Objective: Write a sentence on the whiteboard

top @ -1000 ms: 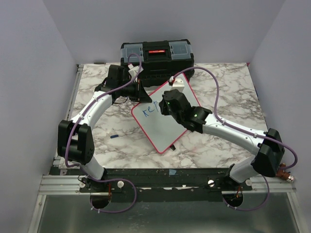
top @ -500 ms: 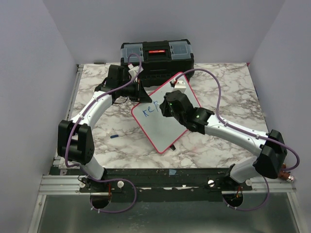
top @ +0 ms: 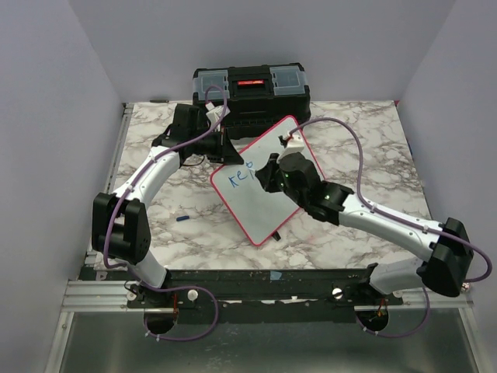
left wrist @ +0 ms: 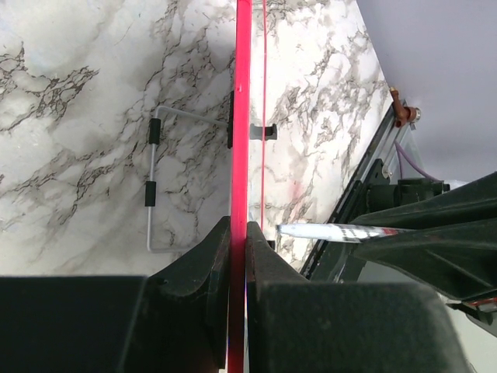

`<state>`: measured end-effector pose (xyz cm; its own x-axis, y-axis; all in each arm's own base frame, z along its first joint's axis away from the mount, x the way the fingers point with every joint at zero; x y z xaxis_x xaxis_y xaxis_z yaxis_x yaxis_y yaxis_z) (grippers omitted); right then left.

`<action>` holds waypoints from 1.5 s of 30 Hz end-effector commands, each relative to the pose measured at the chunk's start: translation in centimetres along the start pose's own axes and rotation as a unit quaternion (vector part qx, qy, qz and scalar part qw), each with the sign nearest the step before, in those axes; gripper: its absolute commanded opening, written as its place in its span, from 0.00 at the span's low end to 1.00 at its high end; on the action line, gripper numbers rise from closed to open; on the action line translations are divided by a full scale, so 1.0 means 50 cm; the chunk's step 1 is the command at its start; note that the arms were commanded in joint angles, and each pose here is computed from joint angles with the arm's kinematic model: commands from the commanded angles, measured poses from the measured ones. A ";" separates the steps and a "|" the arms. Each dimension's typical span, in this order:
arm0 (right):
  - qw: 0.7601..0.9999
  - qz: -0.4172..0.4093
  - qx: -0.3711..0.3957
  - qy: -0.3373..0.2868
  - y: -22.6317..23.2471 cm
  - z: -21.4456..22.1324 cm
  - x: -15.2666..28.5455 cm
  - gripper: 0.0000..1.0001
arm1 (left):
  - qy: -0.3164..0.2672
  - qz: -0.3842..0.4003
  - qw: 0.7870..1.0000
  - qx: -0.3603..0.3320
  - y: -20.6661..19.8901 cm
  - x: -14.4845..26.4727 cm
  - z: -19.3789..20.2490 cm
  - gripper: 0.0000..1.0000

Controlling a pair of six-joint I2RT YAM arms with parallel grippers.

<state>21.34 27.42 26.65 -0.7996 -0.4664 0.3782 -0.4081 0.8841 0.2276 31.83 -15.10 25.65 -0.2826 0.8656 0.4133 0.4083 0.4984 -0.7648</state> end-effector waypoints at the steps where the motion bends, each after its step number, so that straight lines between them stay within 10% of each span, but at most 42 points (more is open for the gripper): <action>1: 0.995 -0.037 -0.023 -0.090 0.000 -0.041 0.036 0.01 | -0.028 0.023 0.998 -0.052 -0.040 0.020 -0.022 0.00; 9: 0.994 0.079 -0.005 -0.072 -0.029 -0.043 0.023 0.01 | -0.028 0.024 0.998 -0.053 -0.041 0.020 -0.022 0.00; 45: 0.995 0.081 0.032 -0.041 -0.027 -0.043 -0.002 0.01 | -0.026 0.026 0.998 -0.052 -0.037 0.016 -0.025 0.00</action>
<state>22.72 26.64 27.35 -0.8772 -0.3378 0.3411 -0.3148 0.9412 0.1226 31.73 -15.08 25.90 -0.2856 0.8664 0.4095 0.4142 0.4969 -0.7625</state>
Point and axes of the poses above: each gripper's point midway between its finger pads, its own x axis back along the fingers, its own y axis along the line the jaws close on, z = x × y, the point moved 10 cm from there along x, back along the fingers, and after that the axes turned 9 degrees about x, right-handed, at the moved point
